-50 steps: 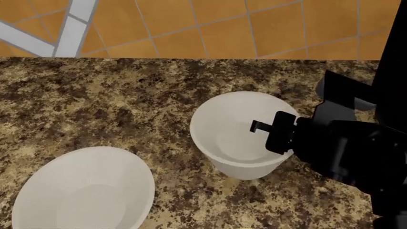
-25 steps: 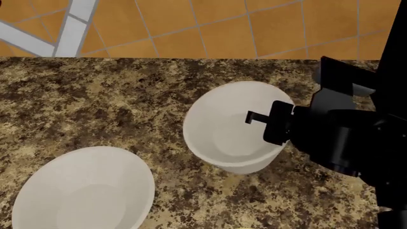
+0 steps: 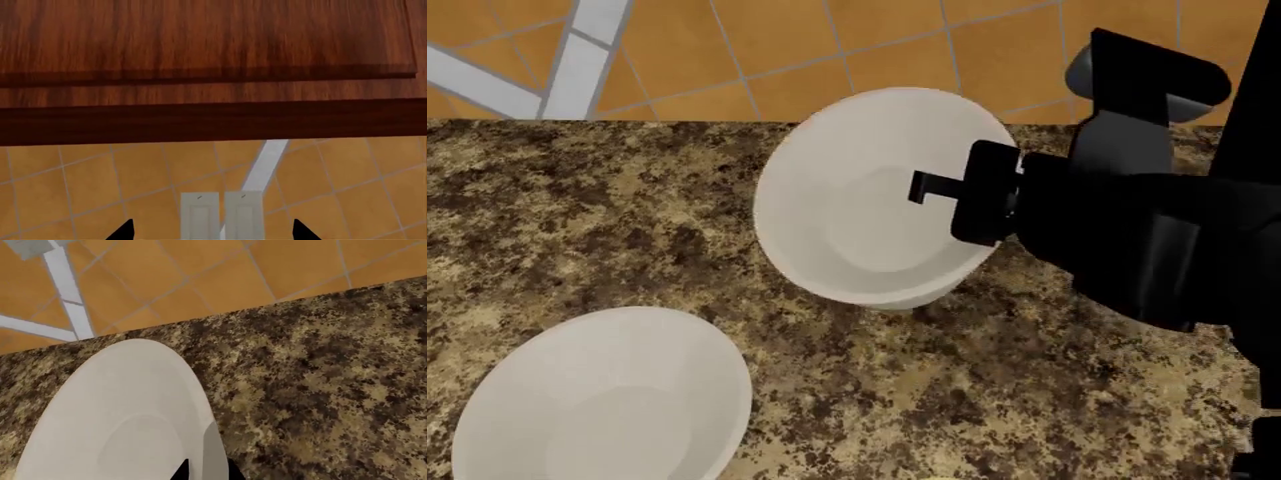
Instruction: Stack the bowls from largest to smallest.
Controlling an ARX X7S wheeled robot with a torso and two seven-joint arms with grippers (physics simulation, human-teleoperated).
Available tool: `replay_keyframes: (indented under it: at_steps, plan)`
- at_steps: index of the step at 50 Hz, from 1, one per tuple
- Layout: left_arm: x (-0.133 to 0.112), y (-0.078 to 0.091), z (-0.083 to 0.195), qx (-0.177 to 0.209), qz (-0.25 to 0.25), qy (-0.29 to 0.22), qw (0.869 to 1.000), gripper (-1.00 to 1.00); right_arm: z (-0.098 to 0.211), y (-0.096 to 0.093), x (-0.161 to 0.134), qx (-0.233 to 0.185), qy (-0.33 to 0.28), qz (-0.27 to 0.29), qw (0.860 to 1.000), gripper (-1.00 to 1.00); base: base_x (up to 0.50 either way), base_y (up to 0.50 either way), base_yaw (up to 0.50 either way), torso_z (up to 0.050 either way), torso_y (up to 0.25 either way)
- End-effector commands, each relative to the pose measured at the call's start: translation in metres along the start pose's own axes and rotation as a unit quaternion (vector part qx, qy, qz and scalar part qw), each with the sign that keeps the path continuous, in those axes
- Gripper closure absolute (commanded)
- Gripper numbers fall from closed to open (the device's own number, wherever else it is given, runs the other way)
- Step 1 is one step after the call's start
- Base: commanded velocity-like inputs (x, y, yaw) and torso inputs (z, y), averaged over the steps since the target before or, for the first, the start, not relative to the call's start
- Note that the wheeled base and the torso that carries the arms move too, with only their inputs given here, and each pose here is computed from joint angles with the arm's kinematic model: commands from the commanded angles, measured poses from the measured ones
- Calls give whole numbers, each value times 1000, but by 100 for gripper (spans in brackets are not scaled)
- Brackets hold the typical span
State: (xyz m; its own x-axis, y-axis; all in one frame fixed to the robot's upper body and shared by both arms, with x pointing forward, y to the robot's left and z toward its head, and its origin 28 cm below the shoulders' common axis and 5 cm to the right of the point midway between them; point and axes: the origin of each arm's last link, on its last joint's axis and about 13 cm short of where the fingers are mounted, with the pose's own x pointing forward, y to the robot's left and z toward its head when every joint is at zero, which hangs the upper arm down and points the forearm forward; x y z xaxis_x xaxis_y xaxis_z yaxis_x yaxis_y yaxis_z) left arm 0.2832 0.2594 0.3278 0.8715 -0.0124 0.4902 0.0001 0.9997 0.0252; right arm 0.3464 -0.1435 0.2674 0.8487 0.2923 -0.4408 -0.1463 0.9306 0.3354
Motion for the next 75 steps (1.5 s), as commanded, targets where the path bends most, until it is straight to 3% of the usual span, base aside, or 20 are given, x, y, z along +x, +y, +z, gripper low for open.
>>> replay_keyframes:
  at_steps: [1,27,55,75]
  plan:
    - [4,3,3,-17,4,-3,1000,-100,15,27,-21,-20,-34,77,996,100,0,0,0,0,0]
    - [4,7,6,-16,9,-9,1000,-100,16,64,-24,-46,-20,166,985,100,0,0,0,0,0]
    - [1,9,8,-16,13,-12,1000,-100,8,82,-32,-66,4,216,974,100,0,0,0,0,0]
    - [2,14,8,-15,19,-14,1000,-100,-10,97,-21,-84,40,251,963,100,0,0,0,0,0]
